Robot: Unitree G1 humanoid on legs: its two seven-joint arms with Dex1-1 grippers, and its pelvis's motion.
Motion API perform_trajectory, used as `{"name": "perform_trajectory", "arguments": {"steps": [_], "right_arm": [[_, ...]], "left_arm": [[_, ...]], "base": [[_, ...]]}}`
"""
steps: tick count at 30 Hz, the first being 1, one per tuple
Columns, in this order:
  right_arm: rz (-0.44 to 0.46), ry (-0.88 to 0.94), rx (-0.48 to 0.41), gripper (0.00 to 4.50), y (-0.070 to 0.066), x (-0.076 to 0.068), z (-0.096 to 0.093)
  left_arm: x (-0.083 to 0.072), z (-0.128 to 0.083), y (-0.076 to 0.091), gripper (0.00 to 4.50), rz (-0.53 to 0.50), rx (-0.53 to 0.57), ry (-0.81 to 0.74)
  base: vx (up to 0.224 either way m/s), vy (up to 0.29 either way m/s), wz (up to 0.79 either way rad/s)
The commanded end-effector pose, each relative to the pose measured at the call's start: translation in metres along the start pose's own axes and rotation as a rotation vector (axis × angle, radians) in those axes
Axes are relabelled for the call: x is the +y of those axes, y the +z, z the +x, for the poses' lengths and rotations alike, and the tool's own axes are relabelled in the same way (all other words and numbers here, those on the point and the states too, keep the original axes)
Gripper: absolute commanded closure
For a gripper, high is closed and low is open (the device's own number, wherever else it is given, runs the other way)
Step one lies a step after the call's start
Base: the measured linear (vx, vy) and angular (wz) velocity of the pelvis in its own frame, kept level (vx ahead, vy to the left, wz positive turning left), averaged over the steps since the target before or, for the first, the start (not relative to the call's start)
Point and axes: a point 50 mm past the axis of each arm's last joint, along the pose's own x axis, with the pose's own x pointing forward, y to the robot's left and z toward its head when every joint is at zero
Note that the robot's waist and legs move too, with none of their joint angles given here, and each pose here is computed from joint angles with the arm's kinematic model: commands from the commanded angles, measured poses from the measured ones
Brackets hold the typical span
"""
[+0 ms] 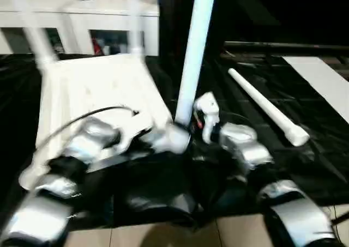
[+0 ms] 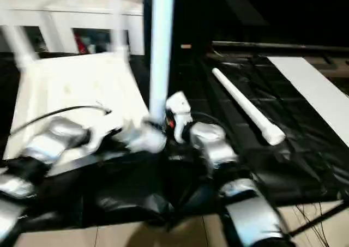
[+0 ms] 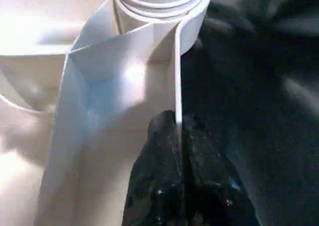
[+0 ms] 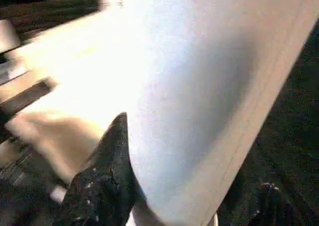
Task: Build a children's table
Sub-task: Insert table leg to table base
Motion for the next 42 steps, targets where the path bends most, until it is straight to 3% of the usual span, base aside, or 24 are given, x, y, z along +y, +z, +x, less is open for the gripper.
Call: {"name": "perform_trajectory", "arguments": {"steps": [1,4,5,8,21,24,25,27,31,37,42], "right_arm": [[0.104,-0.271,0.295,2.66,-0.065,-0.021,-0.030],[0.158,-0.382,0.276,2.66,-0.064,-0.015,-0.021],[0.216,-0.435,0.267,2.66,-0.061,-0.007,-0.011],[0.246,-0.465,0.275,2.66,-0.060,0.002,-0.003],[0.182,-0.465,0.265,2.66,-0.051,0.007,0.005],[0.132,-0.361,0.188,2.66,-0.038,0.012,0.013],[0.132,-0.361,0.188,2.66,-0.038,0.012,0.013],[0.111,-0.318,0.098,1.96,-0.021,0.010,0.016],[0.044,-0.253,0.022,1.71,-0.003,0.006,0.018],[0.044,-0.123,-0.081,1.24,0.023,-0.010,0.007],[-0.004,0.024,-0.072,1.24,0.025,-0.020,-0.011]], "left_arm": [[0.005,-0.001,0.004,4.50,-0.059,-0.001,0.056],[0.003,0.012,0.012,4.50,-0.120,-0.014,0.146],[-0.007,0.026,0.025,4.50,-0.141,-0.044,0.170],[-0.022,0.040,0.034,4.50,-0.148,-0.070,0.153],[-0.016,0.035,0.030,4.50,-0.139,-0.049,0.207],[-0.013,0.033,0.032,4.50,-0.133,-0.063,0.232],[-0.013,0.033,0.032,4.50,-0.133,-0.063,0.232],[-0.012,0.030,0.034,4.50,-0.108,-0.084,0.213],[-0.012,0.026,0.035,4.50,-0.071,-0.112,0.174],[-0.007,0.014,0.032,4.50,-0.008,-0.128,0.108],[-0.007,0.007,0.030,4.50,0.024,-0.138,0.048]], "base": [[0.000,0.000,0.00],[0.000,0.000,0.00],[0.000,0.000,0.00],[0.000,0.000,0.00],[0.000,0.000,0.00],[0.000,0.000,0.00],[0.000,0.000,0.00],[0.000,0.000,0.00],[0.000,0.000,0.00],[0.000,0.000,0.00],[0.000,0.000,0.00]]}}
